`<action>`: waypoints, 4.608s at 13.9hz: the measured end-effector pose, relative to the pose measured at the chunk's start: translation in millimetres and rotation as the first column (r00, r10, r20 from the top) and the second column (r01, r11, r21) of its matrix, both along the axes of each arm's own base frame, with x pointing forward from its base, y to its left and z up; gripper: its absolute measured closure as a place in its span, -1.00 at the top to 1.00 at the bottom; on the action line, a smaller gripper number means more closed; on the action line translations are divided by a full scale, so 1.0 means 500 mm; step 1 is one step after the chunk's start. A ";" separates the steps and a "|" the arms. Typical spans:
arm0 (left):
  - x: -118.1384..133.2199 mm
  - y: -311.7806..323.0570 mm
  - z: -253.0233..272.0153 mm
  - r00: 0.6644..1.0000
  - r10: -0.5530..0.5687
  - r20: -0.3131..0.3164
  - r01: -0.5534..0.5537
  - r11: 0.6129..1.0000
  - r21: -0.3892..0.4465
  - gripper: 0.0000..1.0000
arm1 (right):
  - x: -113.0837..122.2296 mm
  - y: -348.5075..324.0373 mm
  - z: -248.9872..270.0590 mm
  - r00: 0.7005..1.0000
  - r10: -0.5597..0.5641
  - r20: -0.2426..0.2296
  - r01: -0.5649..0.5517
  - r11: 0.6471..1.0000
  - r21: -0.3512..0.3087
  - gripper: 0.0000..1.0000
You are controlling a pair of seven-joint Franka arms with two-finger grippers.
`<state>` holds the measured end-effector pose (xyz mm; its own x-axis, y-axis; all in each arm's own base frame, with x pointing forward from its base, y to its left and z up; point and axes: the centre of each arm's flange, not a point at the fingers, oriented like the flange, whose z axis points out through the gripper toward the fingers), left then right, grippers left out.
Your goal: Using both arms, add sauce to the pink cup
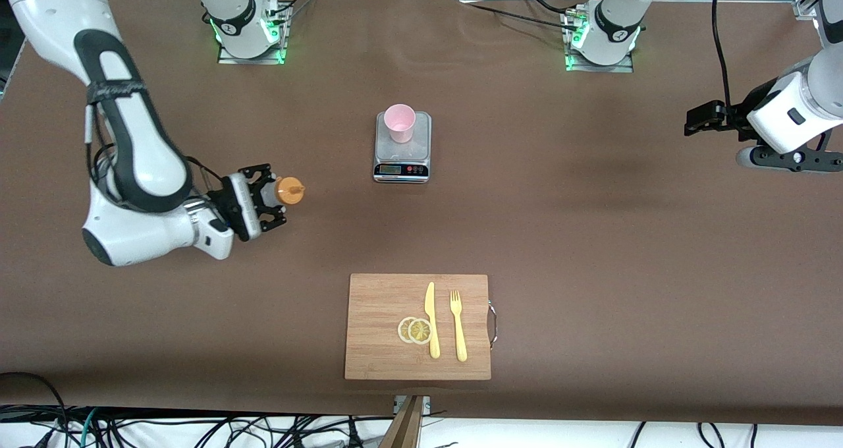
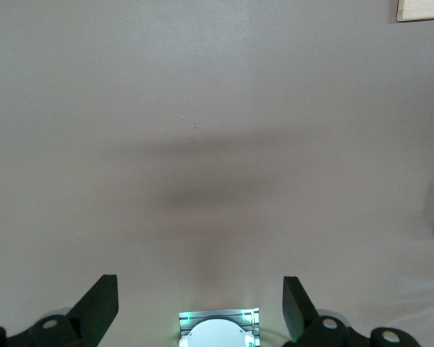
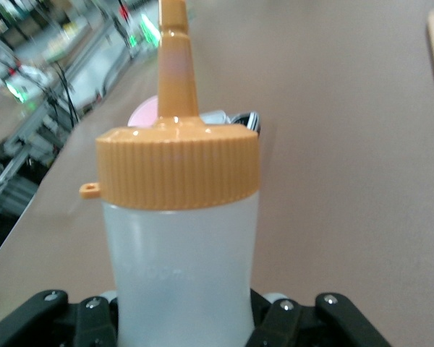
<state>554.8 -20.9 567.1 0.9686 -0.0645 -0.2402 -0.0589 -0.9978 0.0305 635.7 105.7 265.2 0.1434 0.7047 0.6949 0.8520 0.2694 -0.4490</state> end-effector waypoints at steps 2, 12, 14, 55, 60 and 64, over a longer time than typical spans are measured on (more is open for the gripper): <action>0.000 0.000 0.000 1.000 0.000 0.000 0.000 1.000 0.000 1.00 | -0.015 -0.082 -0.080 1.000 -0.026 -0.002 0.026 0.985 0.172 -0.44; 0.000 0.000 0.000 1.000 0.000 0.000 0.000 1.000 0.000 1.00 | -0.121 -0.293 -0.275 0.987 -0.003 0.159 -0.079 0.859 0.506 -0.44; 0.000 0.000 0.000 1.000 0.000 0.000 0.000 1.000 0.000 1.00 | -0.141 -0.316 -0.311 0.987 -0.016 0.158 -0.072 0.841 0.537 -0.44; 0.000 0.000 0.001 1.000 0.000 0.001 0.000 1.000 0.000 1.00 | -0.069 -0.229 0.361 0.966 -0.193 0.174 0.259 0.640 -0.723 1.00; 0.000 0.000 0.001 1.000 0.000 0.001 0.000 1.000 0.000 1.00 | -0.105 -0.127 0.468 0.841 -0.417 0.344 0.485 0.300 -0.822 1.00; 0.000 0.000 0.001 1.000 0.000 0.001 0.000 1.000 0.000 1.00 | -0.115 -0.122 0.502 0.611 -0.656 0.444 0.600 0.016 -0.800 1.00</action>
